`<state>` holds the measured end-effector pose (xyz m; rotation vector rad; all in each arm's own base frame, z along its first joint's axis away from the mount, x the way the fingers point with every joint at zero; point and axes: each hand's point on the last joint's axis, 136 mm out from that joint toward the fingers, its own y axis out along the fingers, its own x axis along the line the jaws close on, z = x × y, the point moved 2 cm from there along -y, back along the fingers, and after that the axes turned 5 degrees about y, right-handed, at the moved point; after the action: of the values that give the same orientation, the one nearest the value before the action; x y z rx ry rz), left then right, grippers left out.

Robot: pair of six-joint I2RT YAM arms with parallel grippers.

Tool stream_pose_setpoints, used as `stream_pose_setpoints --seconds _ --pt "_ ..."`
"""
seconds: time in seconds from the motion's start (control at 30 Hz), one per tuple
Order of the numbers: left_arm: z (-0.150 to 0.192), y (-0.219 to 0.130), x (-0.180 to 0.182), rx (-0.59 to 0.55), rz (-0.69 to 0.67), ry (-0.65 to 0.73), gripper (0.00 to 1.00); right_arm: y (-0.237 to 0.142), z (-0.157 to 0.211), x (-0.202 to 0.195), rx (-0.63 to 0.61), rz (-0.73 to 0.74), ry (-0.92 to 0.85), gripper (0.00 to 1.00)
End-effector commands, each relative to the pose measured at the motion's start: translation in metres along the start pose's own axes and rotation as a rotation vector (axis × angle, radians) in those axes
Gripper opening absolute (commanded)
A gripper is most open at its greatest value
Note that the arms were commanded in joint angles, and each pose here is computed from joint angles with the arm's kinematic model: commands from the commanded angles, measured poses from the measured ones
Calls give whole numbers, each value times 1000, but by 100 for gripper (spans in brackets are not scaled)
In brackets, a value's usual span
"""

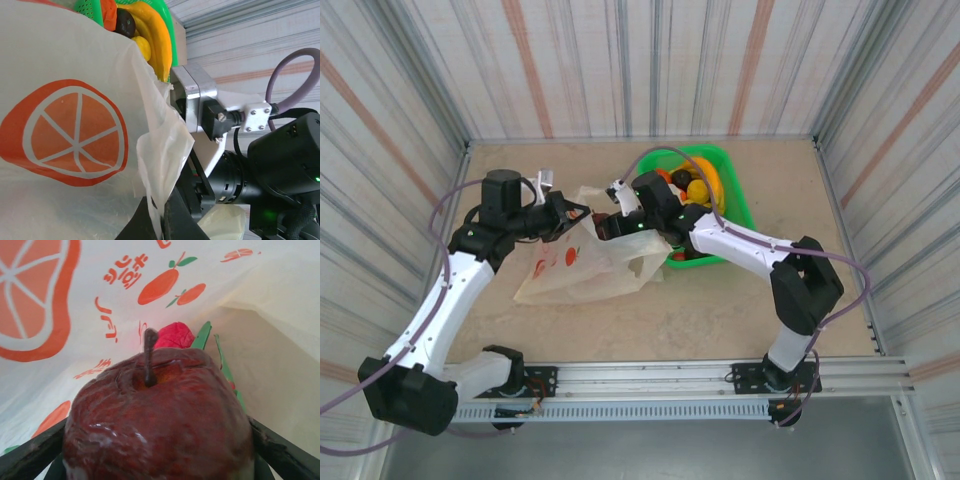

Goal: Place the fake fruits into the plastic bag and tie a complex knot

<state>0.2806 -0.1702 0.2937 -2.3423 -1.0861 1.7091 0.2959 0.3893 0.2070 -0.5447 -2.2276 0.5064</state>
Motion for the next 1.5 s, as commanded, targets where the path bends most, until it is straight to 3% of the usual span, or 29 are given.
stream_pose_setpoints --seconds 0.0,0.17,0.73,1.47 --pt "-1 -7 -5 -20 20 23 0 -1 -11 9 -17 -25 11 87" --pt "-2 -8 -5 -24 20 22 0 -6 -9 9 -5 -8 1 95" --pt "-3 -11 -2 -31 14 17 0 -41 -7 6 -16 88 -8 91" --pt "-3 -9 5 -32 3 5 0 -91 39 -30 45 258 43 91"
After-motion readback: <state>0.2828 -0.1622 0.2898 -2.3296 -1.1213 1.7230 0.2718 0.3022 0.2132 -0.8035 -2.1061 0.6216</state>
